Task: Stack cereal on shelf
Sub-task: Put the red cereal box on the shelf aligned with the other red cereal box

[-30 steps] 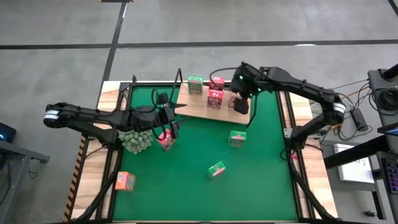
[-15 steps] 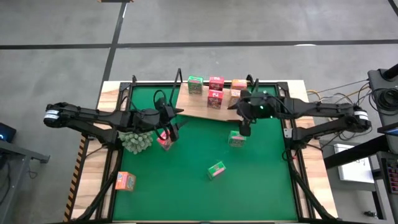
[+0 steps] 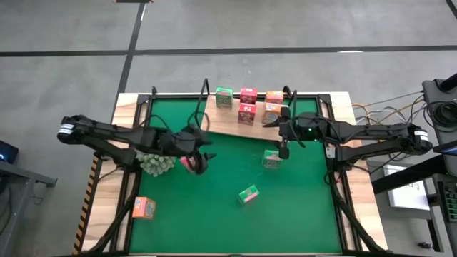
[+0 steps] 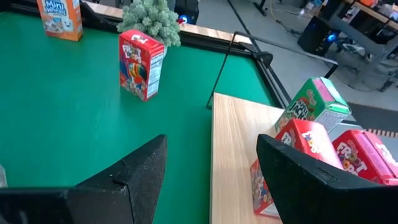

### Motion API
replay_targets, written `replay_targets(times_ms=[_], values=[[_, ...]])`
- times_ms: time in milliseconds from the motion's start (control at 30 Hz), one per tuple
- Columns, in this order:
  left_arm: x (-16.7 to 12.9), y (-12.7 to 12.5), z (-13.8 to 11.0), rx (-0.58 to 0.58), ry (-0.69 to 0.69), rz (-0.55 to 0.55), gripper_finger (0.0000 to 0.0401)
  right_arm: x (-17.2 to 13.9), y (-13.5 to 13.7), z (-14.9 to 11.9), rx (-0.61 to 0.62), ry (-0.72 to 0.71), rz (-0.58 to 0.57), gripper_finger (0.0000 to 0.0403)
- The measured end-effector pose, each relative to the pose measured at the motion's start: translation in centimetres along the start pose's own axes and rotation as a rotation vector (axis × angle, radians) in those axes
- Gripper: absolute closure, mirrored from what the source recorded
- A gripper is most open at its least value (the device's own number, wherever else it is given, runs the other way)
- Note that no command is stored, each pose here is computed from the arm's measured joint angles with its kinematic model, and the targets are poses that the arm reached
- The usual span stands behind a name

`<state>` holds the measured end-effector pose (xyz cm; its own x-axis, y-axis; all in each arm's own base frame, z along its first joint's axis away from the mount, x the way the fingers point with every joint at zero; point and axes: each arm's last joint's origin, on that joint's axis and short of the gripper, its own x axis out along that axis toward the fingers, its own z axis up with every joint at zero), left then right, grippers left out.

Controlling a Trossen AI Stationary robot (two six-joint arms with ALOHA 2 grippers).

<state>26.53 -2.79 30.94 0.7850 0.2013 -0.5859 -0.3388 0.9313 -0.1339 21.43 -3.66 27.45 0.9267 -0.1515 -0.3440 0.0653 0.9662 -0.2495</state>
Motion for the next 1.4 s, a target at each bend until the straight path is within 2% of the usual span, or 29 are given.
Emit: replay_targets(times_ms=[67, 133, 333, 500, 933, 1400], values=[[0.3, -0.7, 0.2, -0.026, 0.090, -0.034, 0.0174, 0.0, 0.0, -0.1, 0.004, 0.004, 0.001, 0.0163], [0.6, -1.2, 0.2, -0.061, 0.198, -0.014, 0.0174, 0.1, 0.0, -0.2, 0.007, 0.006, 0.002, 0.0163], [1.6, -1.6, -0.5, -0.131, 0.559, 0.225, 0.0174, 0.2, 0.1, -0.2, 0.008, 0.012, 0.003, 0.0167], [2.0, -1.2, -1.5, -0.150, 0.729, 0.385, 0.0174, 0.3, 0.1, -0.4, 0.008, 0.018, 0.006, 0.0165], [2.4, -0.1, -2.7, -0.271, 0.729, 0.470, 0.0173, 0.4, 0.4, -1.2, 0.027, 0.037, 0.033, 0.0163], [3.6, 0.4, -4.4, -0.262, 0.710, 0.487, 0.0154, 0.4, 0.4, -1.2, 0.037, 0.035, 0.037, 0.0163]])
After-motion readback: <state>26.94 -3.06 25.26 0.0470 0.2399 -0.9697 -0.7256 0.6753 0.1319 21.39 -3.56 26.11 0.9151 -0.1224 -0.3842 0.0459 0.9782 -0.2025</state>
